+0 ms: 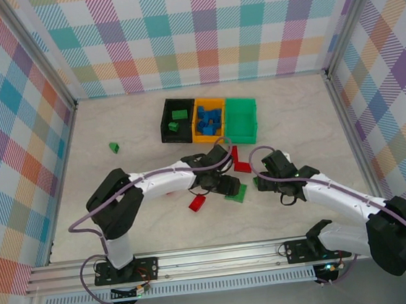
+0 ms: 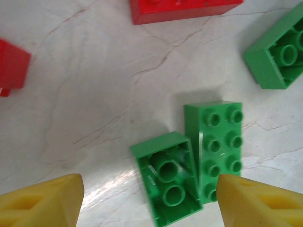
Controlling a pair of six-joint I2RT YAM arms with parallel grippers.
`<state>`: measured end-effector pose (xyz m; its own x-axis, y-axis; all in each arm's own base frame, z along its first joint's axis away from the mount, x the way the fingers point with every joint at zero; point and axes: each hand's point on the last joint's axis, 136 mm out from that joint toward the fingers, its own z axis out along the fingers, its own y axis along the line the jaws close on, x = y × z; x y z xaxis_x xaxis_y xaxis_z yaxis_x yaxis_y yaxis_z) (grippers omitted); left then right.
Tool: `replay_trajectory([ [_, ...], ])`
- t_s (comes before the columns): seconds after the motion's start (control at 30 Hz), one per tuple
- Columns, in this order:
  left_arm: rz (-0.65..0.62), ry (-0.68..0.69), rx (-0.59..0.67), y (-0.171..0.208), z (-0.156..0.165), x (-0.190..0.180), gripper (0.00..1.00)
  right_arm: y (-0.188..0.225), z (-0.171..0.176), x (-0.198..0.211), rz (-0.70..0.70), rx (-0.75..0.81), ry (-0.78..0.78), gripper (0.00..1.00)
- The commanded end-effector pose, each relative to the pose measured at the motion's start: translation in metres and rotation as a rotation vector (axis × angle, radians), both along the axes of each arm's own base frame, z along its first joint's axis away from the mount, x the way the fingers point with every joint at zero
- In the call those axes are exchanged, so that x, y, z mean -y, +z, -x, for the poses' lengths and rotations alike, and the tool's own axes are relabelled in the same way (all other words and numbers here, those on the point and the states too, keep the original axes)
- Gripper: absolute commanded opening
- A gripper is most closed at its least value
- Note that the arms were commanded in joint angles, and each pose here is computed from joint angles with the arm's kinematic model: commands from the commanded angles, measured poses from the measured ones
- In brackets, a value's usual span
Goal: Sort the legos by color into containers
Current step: Pick up the lego from the middle-left of the table.
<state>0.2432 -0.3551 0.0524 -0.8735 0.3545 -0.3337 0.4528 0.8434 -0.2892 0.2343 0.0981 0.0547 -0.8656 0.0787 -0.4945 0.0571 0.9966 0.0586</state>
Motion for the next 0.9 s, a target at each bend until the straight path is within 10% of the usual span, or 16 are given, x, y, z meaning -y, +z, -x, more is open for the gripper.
replay_trajectory([
  [0.0,-0.055,-0.005,-0.023,-0.007,0.007,0.003,0.74,0.009,-0.004,-0.002,-0.003,0.020,-0.014,0.84],
  [0.87,-0.265,0.045,-0.040,-0.032,0.007,-0.025,0.56,0.008,-0.005,-0.004,0.003,0.014,-0.002,0.84],
])
